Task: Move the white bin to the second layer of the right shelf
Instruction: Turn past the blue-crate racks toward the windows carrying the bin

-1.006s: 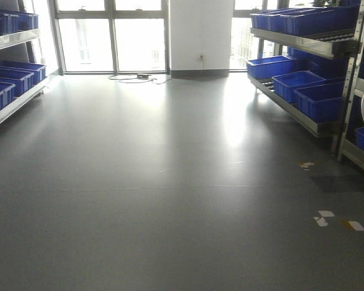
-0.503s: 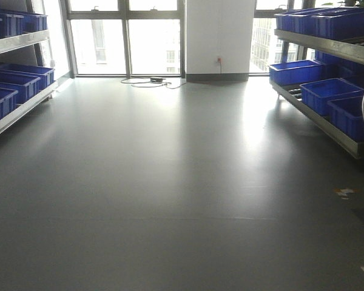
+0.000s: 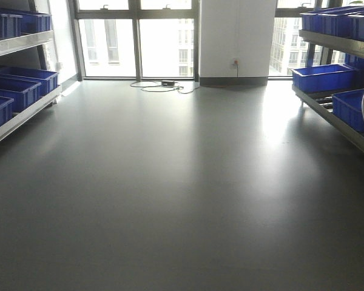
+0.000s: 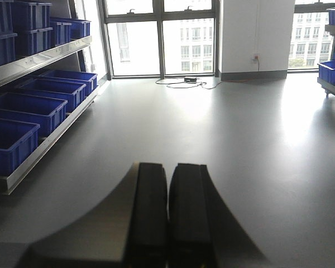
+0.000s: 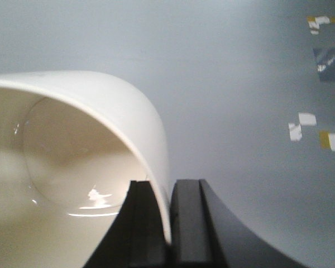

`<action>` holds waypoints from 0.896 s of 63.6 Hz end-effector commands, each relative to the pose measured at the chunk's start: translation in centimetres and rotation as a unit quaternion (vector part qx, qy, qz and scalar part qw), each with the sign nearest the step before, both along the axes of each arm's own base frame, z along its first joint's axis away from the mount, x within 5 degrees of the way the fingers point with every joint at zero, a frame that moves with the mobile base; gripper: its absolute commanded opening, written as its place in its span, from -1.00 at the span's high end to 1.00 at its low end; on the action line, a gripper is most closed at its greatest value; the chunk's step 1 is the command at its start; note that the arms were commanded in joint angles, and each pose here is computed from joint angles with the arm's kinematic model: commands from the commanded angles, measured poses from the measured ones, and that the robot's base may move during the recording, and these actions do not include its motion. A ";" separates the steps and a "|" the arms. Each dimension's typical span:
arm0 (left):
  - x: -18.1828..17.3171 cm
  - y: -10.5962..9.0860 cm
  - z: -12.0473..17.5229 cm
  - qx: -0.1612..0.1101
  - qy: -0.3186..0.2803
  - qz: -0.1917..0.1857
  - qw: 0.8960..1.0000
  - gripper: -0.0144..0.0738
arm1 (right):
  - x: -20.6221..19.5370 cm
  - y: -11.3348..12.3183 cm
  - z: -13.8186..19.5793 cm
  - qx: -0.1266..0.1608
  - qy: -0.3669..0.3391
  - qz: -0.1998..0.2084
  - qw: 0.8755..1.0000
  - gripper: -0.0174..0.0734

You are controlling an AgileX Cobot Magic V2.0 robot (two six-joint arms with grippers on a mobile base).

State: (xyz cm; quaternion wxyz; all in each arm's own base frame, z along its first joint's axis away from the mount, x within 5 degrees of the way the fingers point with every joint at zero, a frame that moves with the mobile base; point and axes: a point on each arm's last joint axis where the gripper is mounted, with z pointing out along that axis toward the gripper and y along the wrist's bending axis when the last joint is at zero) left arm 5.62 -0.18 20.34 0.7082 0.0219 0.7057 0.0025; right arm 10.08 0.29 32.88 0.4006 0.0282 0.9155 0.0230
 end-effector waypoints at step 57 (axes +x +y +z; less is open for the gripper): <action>0.0 0.1 -0.4 -0.005 -0.031 0.003 0.999 0.48 | 0.4 -0.1 1.4 -0.002 -0.051 -0.001 0.999 0.51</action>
